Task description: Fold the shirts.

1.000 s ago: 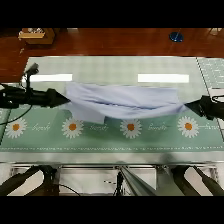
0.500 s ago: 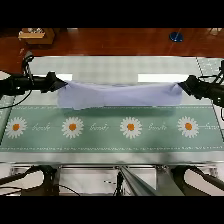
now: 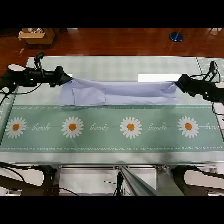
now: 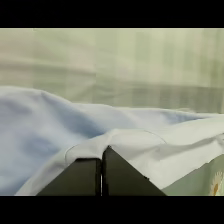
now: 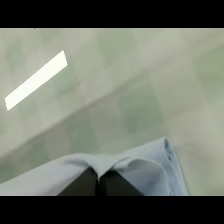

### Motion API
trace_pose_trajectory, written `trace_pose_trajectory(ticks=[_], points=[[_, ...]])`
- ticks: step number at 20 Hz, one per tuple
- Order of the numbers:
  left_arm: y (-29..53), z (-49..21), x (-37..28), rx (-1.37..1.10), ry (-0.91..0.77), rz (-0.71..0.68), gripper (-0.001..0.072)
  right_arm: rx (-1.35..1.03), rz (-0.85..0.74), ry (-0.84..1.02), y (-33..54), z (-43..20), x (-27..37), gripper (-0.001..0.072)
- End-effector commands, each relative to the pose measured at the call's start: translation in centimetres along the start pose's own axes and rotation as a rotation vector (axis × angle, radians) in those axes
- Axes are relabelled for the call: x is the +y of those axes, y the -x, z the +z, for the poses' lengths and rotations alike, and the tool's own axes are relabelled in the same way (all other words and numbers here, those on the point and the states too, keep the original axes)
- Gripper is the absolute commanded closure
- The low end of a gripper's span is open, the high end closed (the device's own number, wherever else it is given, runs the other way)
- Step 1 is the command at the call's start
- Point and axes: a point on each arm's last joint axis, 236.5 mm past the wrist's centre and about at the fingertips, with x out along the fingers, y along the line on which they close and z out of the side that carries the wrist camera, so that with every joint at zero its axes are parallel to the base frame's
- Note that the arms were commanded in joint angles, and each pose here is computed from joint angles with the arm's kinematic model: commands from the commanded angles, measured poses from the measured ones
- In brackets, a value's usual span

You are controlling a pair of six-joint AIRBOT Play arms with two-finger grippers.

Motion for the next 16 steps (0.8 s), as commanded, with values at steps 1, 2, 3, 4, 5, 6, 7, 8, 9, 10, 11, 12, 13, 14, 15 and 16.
trace_pose_trajectory(ticks=[1,2,3,4,5,6,7,8,9,10,11,12,13,14,15,16], points=[[-2.3,-1.0,1.2,0.063,0.014,0.000,0.0684,0.058,-0.049,0.085,-1.4,-1.8,-0.8,0.0692],[-2.4,-1.5,1.7,0.082,0.020,0.002,0.0676,0.065,-0.067,0.093,-1.4,-1.9,-1.3,0.0692],[-2.2,-1.7,2.3,0.093,0.023,0.009,0.0572,0.064,-0.081,0.079,-1.3,-1.8,-1.8,0.0692],[-1.6,-1.5,2.7,0.095,0.030,0.010,0.0428,0.059,-0.087,0.060,-1.0,-1.5,-2.2,0.0689],[-0.7,-1.4,3.0,0.096,0.045,0.004,0.0295,0.053,-0.085,0.036,-0.8,-1.2,-2.6,0.0582],[0.4,-1.3,3.2,0.106,0.055,-0.011,0.0258,0.049,-0.077,0.010,-0.2,-0.8,-2.9,0.0356],[1.9,-1.2,3.3,0.119,0.067,-0.032,0.0258,0.045,-0.080,0.005,0.6,-0.4,-3.3,0.0236],[3.6,-1.1,3.4,0.130,0.078,-0.054,0.0258,0.037,-0.091,0.010,1.8,0.3,-4.0,0.0217],[5.1,-1.0,3.5,0.135,0.107,-0.068,0.0258,0.030,-0.102,0.003,3.1,0.8,-4.7,0.0216],[6.6,-1.0,3.6,0.133,0.124,-0.078,0.0258,0.032,-0.115,-0.021,4.4,1.1,-5.7,0.0211],[8.0,-0.9,3.6,0.128,0.128,-0.086,0.0259,0.051,-0.119,-0.058,5.5,0.9,-6.6,0.0211],[9.0,-0.9,3.4,0.125,0.126,-0.093,0.0259,0.089,-0.109,-0.099,6.2,0.2,-7.3,0.0211],[9.6,-0.9,3.1,0.122,0.121,-0.097,0.0259,0.141,-0.097,-0.133,6.7,-0.9,-7.9,0.0211],[10.0,-0.9,2.8,0.119,0.112,-0.098,0.0259,0.199,-0.082,-0.163,6.9,-2.2,-8.3,0.0209],[10.2,-0.9,2.4,0.121,0.104,-0.100,0.0259,0.251,-0.065,-0.191,6.8,-3.3,-8.4,0.0178],[10.2,-1.0,2.1,0.123,0.097,-0.102,0.0259,0.296,-0.042,-0.212,6.4,-4.4,-8.3,0.0163]])
